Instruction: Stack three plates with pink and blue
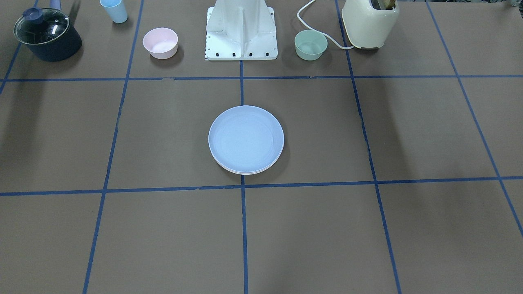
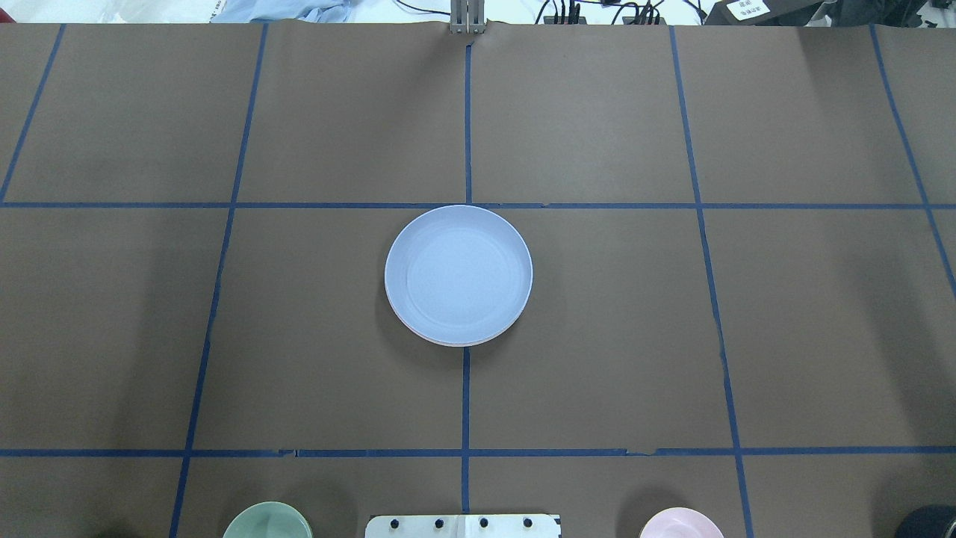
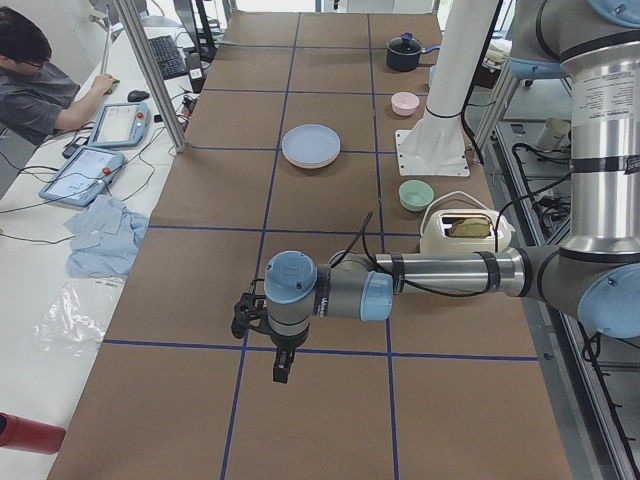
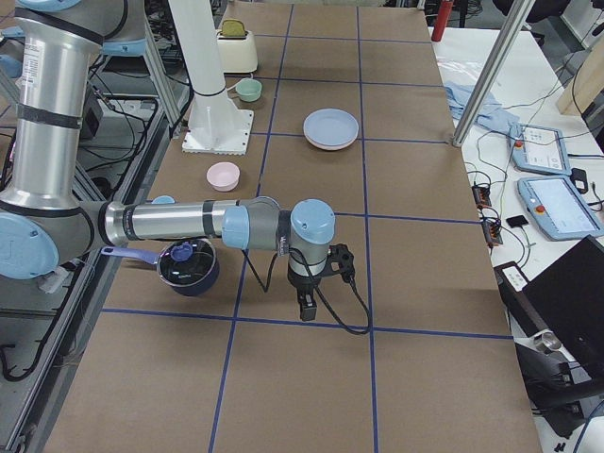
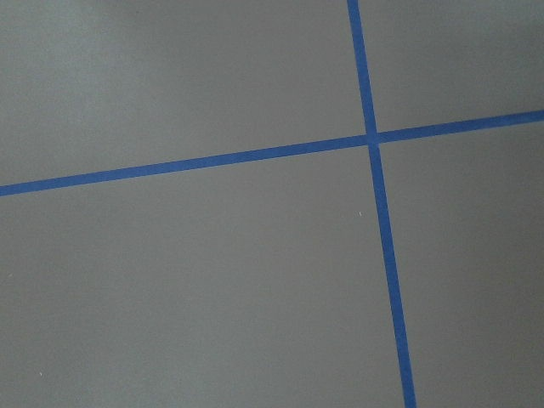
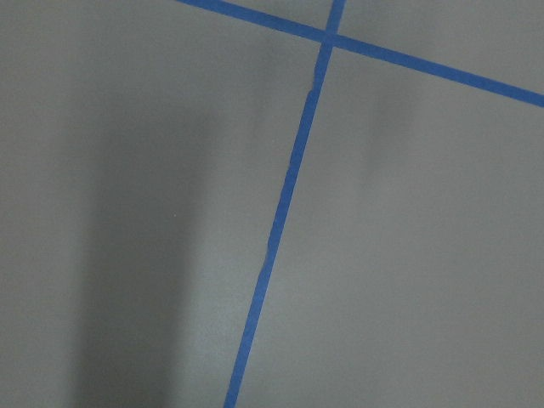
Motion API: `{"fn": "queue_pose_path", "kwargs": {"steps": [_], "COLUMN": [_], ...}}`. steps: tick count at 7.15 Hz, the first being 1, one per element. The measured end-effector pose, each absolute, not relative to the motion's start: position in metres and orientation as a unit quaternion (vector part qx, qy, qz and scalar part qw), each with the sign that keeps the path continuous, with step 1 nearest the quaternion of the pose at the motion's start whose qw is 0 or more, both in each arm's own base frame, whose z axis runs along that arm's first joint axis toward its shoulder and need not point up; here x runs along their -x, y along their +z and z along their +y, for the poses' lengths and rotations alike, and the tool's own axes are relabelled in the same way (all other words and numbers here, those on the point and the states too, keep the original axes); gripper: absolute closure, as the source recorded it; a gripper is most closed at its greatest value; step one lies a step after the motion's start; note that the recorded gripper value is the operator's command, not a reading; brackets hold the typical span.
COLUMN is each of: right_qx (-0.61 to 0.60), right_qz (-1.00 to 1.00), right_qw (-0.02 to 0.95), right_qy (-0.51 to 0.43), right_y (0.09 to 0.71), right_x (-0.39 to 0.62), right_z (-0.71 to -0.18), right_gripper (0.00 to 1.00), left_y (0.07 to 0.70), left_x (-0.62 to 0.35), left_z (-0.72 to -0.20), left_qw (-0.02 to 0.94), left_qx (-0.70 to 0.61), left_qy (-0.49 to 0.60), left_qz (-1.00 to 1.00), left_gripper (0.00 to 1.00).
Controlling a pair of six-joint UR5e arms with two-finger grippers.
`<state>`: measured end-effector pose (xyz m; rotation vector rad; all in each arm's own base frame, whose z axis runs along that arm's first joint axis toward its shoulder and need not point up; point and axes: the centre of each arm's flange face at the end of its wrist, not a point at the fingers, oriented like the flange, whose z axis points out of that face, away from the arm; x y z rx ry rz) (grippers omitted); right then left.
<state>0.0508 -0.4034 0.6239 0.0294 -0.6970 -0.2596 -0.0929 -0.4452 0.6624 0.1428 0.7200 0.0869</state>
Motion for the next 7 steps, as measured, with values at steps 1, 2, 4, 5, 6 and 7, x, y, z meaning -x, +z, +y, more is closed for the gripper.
{"fn": "queue_pose_path", "kwargs": {"steps": [1,2,4,5,6,7], "right_qx": [-0.014,-0.014,-0.015,-0.015,-0.016,-0.017], "right_qz": [-0.341,-0.341,-0.34,-0.34,-0.34,-0.34], "right_qw": [0.932,0.932,0.932,0.931,0.931,0.931], "right_qy": [-0.127,-0.127,-0.127,-0.127,-0.127,-0.128], "right_y": [0.624,0.6241,0.6232,0.6228,0.6225,0.6217], "right_x": [-0.0508,-0.0508,-0.0508,-0.0508,-0.0507,-0.0506], "right_z": [-0.4033,-0.4032,-0.4034,-0.4036,-0.4039,-0.4043], "right_gripper": [0.0,0.0,0.0,0.0,0.0,0.0], "left_y": [0.6609,0.6602,0.6598,0.6598,0.6597,0.6595], "left_x": [0.0928,0.0927,0.093,0.093,0.0931,0.0931], "left_z": [-0.4454,-0.4454,-0.4454,-0.4454,-0.4454,-0.4455], "left_qw": [0.932,0.932,0.932,0.932,0.932,0.932], "left_qx": [-0.071,-0.072,-0.072,-0.073,-0.073,-0.073], "left_qy": [0.043,0.043,0.043,0.043,0.043,0.044], "left_qz": [0.352,0.352,0.352,0.352,0.352,0.351], "left_gripper": [0.0,0.0,0.0,0.0,0.0,0.0]}}
